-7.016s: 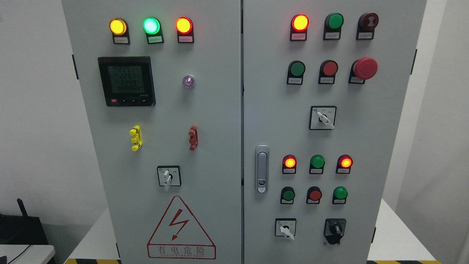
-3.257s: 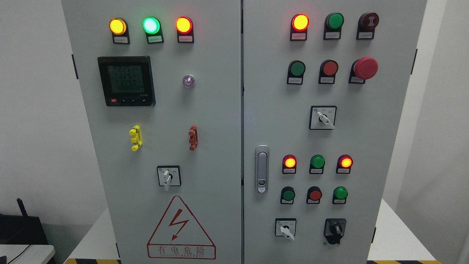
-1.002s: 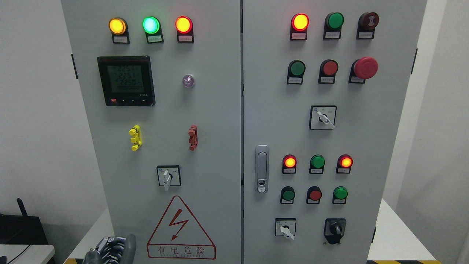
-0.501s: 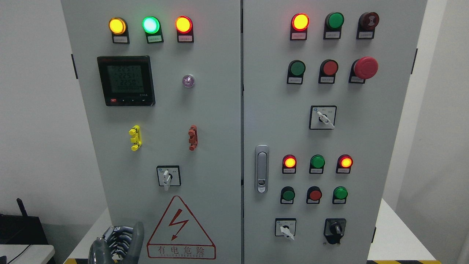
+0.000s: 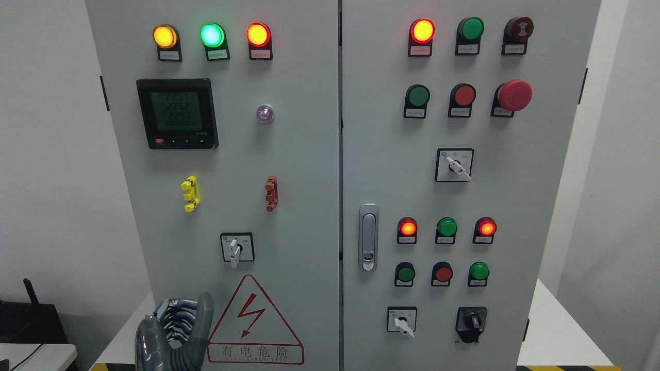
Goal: Turn on light switch 1
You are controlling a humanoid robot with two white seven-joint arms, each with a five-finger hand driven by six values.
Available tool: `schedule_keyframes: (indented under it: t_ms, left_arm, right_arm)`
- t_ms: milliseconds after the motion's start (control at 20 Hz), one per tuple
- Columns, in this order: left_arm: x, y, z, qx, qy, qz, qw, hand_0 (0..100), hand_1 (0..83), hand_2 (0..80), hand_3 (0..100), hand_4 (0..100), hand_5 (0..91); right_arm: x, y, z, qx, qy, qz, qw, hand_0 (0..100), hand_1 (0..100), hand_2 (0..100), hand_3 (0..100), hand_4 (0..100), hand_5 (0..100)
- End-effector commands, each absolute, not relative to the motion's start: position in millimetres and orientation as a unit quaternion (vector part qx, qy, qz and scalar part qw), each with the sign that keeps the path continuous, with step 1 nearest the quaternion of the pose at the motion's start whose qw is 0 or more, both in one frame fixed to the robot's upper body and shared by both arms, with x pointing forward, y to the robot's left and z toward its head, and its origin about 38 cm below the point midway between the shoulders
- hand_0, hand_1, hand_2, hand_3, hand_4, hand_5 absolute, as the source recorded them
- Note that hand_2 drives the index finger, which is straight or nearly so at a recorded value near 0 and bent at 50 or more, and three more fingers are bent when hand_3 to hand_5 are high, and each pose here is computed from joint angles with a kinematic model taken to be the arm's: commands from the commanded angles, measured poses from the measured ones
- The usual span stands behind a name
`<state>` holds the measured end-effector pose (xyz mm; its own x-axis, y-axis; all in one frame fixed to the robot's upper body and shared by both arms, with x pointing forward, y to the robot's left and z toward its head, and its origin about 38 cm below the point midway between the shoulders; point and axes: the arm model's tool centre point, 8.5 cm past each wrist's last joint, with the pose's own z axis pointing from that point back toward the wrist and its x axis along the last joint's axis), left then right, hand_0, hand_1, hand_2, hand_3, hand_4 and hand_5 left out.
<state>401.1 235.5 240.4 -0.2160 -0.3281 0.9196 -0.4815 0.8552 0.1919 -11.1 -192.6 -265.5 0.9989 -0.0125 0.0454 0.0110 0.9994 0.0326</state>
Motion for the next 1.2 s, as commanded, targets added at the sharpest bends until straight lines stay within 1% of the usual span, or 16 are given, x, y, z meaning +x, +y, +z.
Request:
schedule_keyframes:
  t_ms: [0, 150, 451, 952, 1153]
  left_arm:
    - [406.1, 216.7, 250.5, 0.246, -0.783, 0.065, 0.567, 10, 34.2, 53.5, 80, 83, 79.1]
    - [408.1, 216.7, 253.6, 0.248, -0.781, 0.068, 0.569, 10, 35.8, 53.5, 81, 83, 79.2]
    - [412.3, 215.2, 261.7, 0.248, -0.779, 0.072, 0.571, 8, 44.4, 53.1, 80, 83, 79.5]
    - [419.1, 214.1, 270.5, 0.244, -0.780, 0.075, 0.572, 7, 45.7, 52.9, 80, 83, 79.7]
    - [424.6, 212.6, 273.2, 0.236, -0.774, 0.079, 0.583, 4, 49.2, 52.8, 80, 83, 79.6]
  right_arm:
    - [-11.2, -191.6, -265.4, 0.018, -0.022, -0.009, 1.000, 12, 39, 0, 0, 0, 0]
    - [-11.2, -191.6, -265.4, 0.018, -0.022, -0.009, 1.000, 12, 39, 0, 0, 0, 0]
    - [-11.2, -191.6, -265.4, 0.018, -0.022, -0.009, 1.000, 12, 39, 0, 0, 0, 0]
    - [-11.2, -191.6, -265.4, 0.018, -0.022, -0.009, 1.000, 12, 39, 0, 0, 0, 0]
    - [-11.2, -191.6, -265.4, 0.018, -0.022, -0.009, 1.000, 12, 39, 0, 0, 0, 0]
